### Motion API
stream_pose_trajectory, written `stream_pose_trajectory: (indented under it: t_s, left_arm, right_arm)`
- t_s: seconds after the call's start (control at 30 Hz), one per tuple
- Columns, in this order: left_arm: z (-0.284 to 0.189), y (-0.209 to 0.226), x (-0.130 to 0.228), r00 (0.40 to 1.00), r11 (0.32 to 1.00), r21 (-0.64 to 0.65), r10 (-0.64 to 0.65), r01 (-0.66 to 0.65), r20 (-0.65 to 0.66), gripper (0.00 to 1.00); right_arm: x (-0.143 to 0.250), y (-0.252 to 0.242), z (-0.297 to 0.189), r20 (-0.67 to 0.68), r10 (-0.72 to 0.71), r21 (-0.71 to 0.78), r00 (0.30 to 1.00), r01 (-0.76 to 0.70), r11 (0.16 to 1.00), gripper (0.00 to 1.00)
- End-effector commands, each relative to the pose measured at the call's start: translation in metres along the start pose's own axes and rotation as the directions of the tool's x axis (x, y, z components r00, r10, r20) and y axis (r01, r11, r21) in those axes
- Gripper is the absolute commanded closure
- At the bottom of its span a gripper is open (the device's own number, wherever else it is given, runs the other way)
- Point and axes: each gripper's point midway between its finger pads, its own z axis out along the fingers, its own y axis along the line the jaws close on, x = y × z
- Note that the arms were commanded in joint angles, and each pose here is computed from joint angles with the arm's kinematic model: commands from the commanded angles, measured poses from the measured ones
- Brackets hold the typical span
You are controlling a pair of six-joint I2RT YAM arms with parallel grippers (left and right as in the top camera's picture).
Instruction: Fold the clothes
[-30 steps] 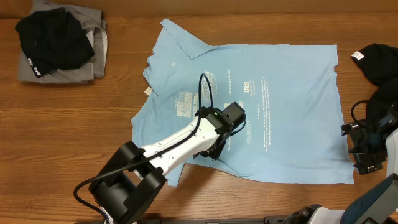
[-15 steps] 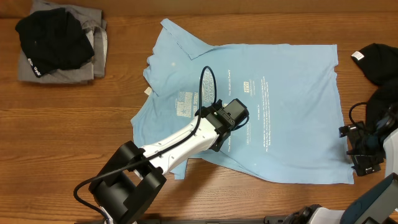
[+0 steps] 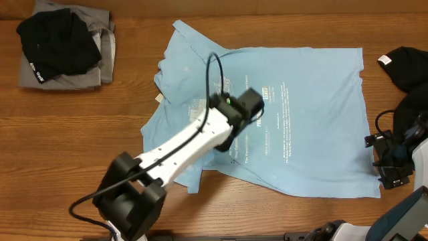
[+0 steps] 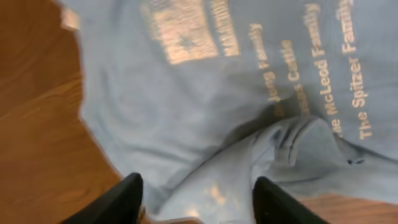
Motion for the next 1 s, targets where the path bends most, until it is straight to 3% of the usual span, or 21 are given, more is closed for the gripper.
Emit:
stream_pose_trajectory:
  t_s: [0.0,0.07,0.1,0.2,0.4,0.53,0.63,0.97]
  left_arm:
    - [-0.038,0.023,-0.022,0.984,0.985,0.031,-0.173,0.171,0.045,0.32]
    - [-0.053,0.029,-0.021,0.981,0.978,0.081,-0.194,0.192,0.011,0.16]
    - [-0.057,0.029,-0.018,0.979,0.973,0.11,-0.201,0.201,-0.012,0.14]
    - [-0.06,0.022,-0.002,0.973,0.956,0.194,-0.197,0.218,-0.123,0.17]
    - [-0.053,0.016,0.046,0.924,0.951,0.187,-0.174,0.248,-0.341,0.16]
    - [-0.052,-0.006,0.071,0.883,0.931,0.26,-0.116,0.257,-0.455,0.16]
    - [-0.037,-0.006,0.096,0.841,0.946,0.201,-0.113,0.254,-0.53,0.16]
    - [0.019,-0.014,0.137,0.773,0.92,0.094,-0.261,0.381,-0.578,0.16]
  right_arm:
    - [-0.002,0.002,-0.006,0.024,-0.007,-0.02,1.0,0.007,1.0,0.0]
    - [-0.002,0.002,-0.006,0.023,-0.007,-0.02,1.0,0.007,1.0,0.0]
    - [-0.002,0.002,-0.006,0.023,-0.007,-0.02,1.0,0.008,1.0,0.0]
    - [-0.003,0.002,-0.006,0.026,-0.007,-0.022,1.0,0.008,1.0,0.0]
    - [-0.005,0.004,-0.006,0.035,-0.007,-0.03,0.999,0.008,1.0,0.0]
    - [-0.005,0.005,-0.006,0.036,-0.007,-0.035,0.999,0.009,0.999,0.0]
    - [-0.005,0.005,-0.006,0.036,-0.008,-0.034,0.999,0.009,0.999,0.0]
    - [-0.006,0.006,-0.006,0.039,-0.008,-0.036,0.999,0.009,0.999,0.0]
